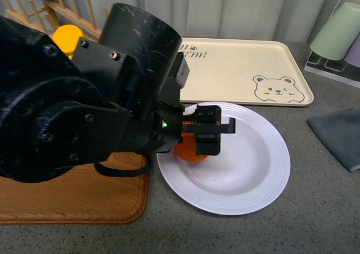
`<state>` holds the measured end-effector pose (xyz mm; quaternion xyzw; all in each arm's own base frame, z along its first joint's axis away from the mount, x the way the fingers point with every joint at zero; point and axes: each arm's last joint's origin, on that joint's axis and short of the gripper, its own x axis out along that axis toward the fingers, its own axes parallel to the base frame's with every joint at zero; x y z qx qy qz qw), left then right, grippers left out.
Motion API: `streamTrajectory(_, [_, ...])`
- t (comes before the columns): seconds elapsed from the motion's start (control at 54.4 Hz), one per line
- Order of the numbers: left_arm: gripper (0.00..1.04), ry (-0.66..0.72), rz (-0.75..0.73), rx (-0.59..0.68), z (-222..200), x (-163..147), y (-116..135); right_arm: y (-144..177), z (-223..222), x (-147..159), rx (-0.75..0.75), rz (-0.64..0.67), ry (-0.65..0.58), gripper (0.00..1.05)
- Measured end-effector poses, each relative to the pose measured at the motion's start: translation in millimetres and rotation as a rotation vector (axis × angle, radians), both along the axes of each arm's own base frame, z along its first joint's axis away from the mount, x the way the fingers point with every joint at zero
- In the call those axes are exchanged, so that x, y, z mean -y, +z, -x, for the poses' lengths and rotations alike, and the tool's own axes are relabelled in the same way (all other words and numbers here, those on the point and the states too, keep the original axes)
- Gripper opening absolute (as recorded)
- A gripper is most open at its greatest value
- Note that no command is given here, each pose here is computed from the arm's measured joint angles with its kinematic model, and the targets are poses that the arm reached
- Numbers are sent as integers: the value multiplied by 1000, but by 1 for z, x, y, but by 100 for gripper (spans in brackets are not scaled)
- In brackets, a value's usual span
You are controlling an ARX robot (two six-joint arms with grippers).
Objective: Place orange and plate with both arms
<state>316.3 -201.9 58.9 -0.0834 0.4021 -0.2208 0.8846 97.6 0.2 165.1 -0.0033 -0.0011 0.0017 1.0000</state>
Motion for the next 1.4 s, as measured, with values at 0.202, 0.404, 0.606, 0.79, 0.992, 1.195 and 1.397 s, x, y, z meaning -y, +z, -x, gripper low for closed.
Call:
streamTrajectory(0.202, [65,-19,-8,-31,2,11,-11,0,0,0,0,0,0,96])
streamTrajectory(0.404, [65,-19,-10,-31,2,15,-11,0,0,0,0,0,0,96])
streamTrajectory(0.606, [98,16,-16,-5,2,12,-3,0,0,0,0,0,0,96])
streamTrajectory(0.79, [98,57,17,54,7,-1,26,0,0,0,0,0,0,96])
streamTrajectory(0.992, [98,170,23,194,28,-34,62,0,0,0,0,0,0,96])
streamTrajectory(1.195, [98,300,-67,312,79,-86,76,0,0,0,0,0,0,96])
streamTrajectory(1.397, [98,380,-130,293,125,-125,78,0,0,0,0,0,0,96])
